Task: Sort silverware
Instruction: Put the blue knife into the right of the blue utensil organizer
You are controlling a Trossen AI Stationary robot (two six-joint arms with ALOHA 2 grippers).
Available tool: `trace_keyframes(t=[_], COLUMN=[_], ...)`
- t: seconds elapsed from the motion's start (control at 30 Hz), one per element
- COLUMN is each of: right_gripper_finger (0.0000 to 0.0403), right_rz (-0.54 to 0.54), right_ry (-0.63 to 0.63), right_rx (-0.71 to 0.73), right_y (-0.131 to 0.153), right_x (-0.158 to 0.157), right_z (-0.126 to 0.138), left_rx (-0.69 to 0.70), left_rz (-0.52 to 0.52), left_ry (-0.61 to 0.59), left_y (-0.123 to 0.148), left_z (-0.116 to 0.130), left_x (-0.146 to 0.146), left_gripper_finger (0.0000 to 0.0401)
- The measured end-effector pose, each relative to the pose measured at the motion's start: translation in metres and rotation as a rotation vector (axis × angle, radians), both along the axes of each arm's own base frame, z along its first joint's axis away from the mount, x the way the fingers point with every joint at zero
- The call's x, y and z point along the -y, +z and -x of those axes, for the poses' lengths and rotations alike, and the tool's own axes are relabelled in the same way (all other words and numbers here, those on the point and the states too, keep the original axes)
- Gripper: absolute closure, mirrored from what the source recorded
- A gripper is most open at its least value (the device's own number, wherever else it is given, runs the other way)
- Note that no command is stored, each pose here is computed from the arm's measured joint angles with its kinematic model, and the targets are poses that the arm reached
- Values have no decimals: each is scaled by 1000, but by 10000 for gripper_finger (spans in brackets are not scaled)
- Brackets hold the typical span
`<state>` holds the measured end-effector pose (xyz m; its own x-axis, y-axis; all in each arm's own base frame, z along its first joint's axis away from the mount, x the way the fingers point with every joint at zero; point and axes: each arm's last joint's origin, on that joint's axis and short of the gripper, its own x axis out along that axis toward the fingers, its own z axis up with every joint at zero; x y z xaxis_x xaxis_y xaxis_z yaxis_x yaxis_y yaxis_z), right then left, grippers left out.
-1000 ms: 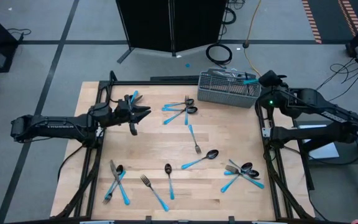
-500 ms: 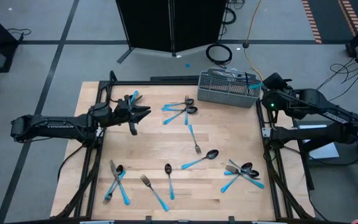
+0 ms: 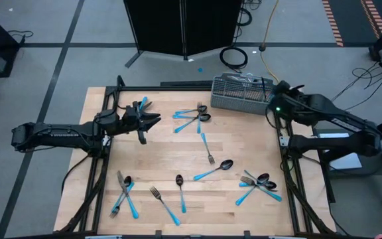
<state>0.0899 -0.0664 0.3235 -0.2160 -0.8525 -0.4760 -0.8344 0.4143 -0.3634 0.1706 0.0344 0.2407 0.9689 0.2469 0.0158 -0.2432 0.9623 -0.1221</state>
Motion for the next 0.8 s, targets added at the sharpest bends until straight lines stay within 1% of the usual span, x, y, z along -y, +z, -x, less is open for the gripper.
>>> trace_keyframes(t=[0.2,0.4,0.53,0.67,0.8], right_gripper_finger=[403,403,403,399,383], right_rz=[-60,-115,-150,-161,-156], right_ry=[4,12,7,-29,-57], right_rx=[-161,-276,-338,-332,-304], right_y=[-14,-33,-46,-56,-62], right_x=[18,35,44,49,52], right_z=[-26,-54,-67,-75,-81], left_rx=[1,6,7,0,-5], left_rz=[4,23,28,29,30], left_ry=[0,0,0,0,0], left_y=[0,0,0,-1,-1], left_z=[0,0,0,0,0], left_x=[0,0,0,0,0], left_gripper_finger=[333,333,333,333,333])
